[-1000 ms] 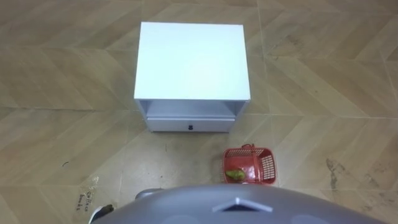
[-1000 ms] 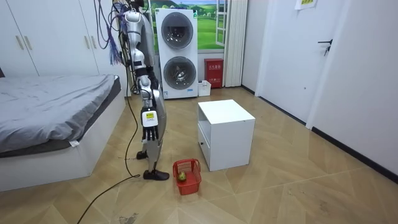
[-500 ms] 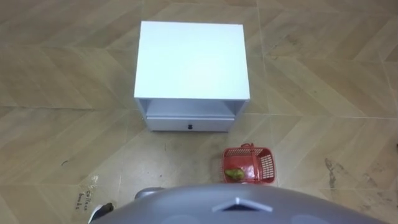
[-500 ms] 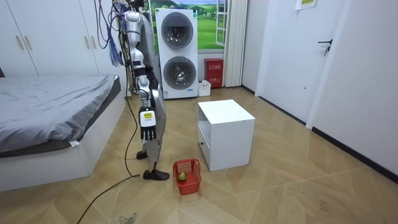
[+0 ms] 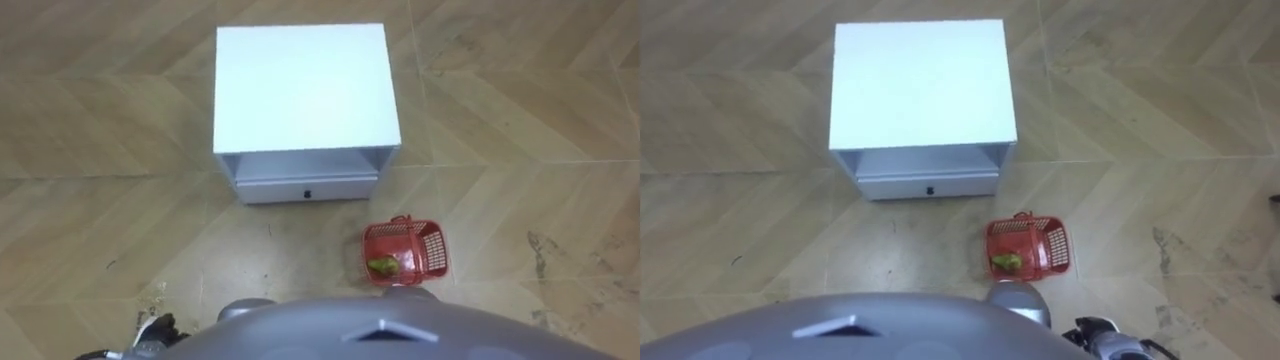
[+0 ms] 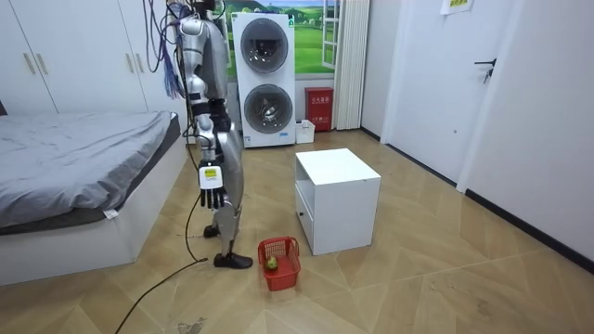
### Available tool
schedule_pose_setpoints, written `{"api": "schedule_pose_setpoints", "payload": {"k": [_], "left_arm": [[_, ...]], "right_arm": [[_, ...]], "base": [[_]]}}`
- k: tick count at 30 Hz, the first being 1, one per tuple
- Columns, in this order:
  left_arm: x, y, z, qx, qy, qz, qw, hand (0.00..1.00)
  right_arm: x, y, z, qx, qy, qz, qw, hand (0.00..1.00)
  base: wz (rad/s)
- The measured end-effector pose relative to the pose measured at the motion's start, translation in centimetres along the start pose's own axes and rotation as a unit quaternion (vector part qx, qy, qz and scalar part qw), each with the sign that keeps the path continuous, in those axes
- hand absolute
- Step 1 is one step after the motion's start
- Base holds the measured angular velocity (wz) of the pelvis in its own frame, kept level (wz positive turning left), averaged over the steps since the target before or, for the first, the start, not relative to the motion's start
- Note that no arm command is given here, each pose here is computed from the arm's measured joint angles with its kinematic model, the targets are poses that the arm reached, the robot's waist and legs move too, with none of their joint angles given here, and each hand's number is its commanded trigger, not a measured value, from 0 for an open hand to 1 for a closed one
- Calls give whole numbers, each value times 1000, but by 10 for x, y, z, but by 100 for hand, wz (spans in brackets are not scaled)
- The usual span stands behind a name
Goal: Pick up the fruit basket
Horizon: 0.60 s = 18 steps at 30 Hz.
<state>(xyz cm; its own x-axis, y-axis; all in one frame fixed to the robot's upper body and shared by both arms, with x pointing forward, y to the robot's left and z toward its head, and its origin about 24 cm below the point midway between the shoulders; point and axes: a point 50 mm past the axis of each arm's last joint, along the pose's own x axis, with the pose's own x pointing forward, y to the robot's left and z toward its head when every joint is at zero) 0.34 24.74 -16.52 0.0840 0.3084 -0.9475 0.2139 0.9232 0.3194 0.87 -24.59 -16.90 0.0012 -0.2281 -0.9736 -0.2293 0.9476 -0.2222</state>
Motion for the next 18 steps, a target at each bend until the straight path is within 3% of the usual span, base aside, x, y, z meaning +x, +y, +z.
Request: {"api": "schedule_pose_setpoints", "payload": {"k": [6,10,12,14,16,18], "left_arm": [[0,14,-7,-29,-1,19,999,0],[-1,16,-16,-31,17,21,999,0],[1,21,-6,-42,6,27,999,0],[3,37,25,-48,-34,49,997,0],[3,26,53,-39,-75,32,996,0],[1,33,73,-44,-102,40,993,0]], "right_arm": [[-1,-10,-6,60,6,-25,998,0],[-5,-31,43,83,-84,-70,991,0],[-8,-30,66,78,-120,-64,988,0],[-13,-22,93,65,-156,-53,984,0],[-13,-31,89,75,-148,-61,984,0],[-13,-29,98,93,-148,-52,983,0]], "base": [[39],[-20],[-12],[7],[26],[24]]}}
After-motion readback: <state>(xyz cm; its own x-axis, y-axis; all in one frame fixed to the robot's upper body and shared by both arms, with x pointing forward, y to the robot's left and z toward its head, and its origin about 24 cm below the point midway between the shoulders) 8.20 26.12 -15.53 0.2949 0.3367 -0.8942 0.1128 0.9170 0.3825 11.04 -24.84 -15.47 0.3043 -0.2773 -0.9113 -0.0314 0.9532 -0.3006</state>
